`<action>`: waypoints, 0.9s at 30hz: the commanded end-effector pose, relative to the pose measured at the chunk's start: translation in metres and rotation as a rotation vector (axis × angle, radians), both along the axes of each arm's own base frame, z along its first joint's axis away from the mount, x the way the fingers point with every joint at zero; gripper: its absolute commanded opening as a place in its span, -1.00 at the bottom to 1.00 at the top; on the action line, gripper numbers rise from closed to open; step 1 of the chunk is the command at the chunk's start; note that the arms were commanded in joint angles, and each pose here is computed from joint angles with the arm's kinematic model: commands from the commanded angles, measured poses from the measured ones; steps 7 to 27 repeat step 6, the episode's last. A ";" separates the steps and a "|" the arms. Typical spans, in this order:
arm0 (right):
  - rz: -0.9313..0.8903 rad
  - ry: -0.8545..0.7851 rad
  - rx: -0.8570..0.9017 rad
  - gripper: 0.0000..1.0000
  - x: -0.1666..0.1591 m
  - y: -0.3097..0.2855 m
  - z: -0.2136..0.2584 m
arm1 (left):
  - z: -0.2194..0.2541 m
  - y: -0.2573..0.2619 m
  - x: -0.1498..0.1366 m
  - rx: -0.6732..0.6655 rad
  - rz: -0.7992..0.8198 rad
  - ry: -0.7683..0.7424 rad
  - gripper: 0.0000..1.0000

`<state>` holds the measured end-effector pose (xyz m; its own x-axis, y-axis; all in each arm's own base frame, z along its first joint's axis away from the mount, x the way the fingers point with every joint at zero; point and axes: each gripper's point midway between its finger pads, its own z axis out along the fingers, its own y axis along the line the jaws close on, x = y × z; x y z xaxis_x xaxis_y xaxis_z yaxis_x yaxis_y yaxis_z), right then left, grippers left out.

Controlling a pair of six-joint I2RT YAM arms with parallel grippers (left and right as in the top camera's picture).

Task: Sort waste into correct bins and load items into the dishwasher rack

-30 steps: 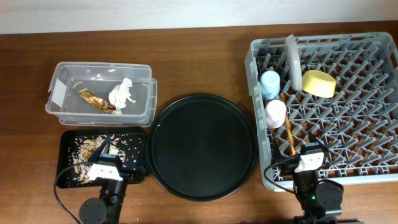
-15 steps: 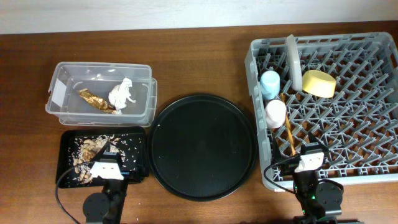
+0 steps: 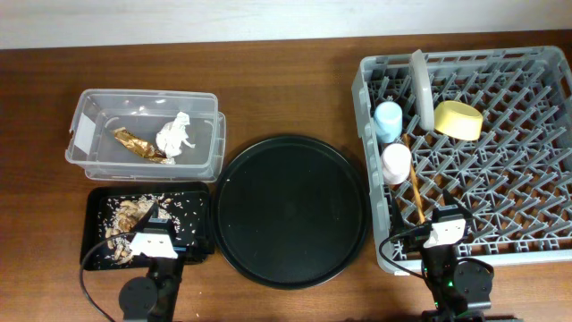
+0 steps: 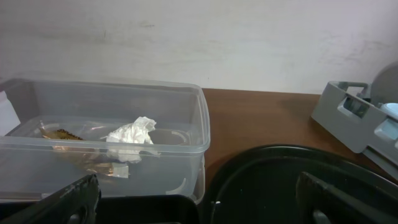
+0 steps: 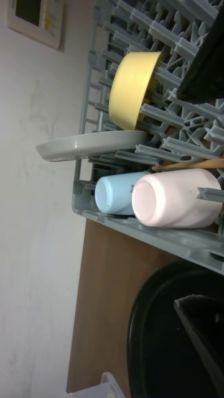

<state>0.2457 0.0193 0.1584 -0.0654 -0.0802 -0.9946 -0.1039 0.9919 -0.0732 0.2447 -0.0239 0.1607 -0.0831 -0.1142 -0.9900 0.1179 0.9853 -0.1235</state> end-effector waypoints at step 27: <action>-0.016 0.007 0.006 0.97 0.000 -0.003 -0.003 | -0.002 0.001 0.000 0.006 0.008 0.002 0.98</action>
